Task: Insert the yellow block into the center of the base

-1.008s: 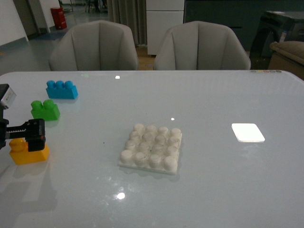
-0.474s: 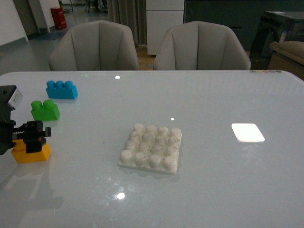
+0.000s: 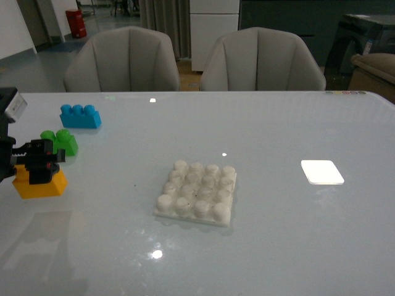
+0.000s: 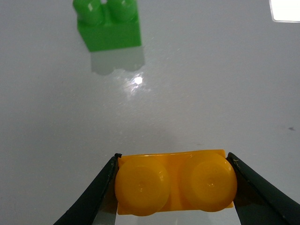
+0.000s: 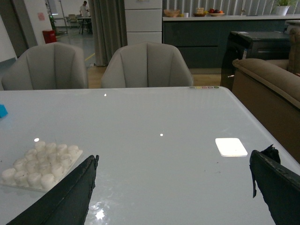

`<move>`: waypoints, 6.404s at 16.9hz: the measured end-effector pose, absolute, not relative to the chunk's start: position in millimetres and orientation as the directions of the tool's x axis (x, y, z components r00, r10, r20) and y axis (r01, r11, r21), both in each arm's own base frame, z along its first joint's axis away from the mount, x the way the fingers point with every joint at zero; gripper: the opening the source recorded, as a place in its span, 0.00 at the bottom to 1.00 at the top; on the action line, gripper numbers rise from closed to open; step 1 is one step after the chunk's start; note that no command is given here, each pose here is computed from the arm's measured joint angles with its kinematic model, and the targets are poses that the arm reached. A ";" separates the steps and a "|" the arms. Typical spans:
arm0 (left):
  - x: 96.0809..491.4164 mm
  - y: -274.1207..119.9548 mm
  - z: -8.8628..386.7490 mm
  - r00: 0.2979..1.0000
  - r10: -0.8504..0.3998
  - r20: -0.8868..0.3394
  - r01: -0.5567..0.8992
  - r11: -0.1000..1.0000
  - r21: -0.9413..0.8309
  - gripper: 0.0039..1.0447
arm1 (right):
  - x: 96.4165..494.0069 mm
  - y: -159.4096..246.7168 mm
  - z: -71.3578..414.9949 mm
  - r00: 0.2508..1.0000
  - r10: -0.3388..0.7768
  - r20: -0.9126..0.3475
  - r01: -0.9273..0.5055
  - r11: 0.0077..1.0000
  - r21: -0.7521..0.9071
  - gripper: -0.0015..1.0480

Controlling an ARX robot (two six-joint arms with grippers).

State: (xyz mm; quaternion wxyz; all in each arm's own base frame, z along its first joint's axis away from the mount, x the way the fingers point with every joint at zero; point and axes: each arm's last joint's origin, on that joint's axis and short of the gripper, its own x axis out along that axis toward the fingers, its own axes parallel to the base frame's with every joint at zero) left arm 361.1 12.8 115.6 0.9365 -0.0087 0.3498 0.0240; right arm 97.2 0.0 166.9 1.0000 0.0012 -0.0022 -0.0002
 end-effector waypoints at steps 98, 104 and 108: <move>134.1 -15.5 190.2 1.000 0.003 -0.002 -0.003 1.000 -0.014 0.01 | 97.2 0.0 166.9 1.000 0.000 0.004 0.000 1.000 0.002 0.94; 120.1 -0.3 177.5 1.000 -0.003 -0.001 0.003 1.000 -0.014 0.01 | 97.2 0.0 166.9 1.000 -0.001 0.004 0.001 1.000 0.002 0.94; 116.0 -0.1 169.4 1.000 -0.001 0.003 0.001 1.000 -0.014 0.01 | 97.2 0.0 166.9 1.000 0.000 0.004 0.000 1.000 0.002 0.94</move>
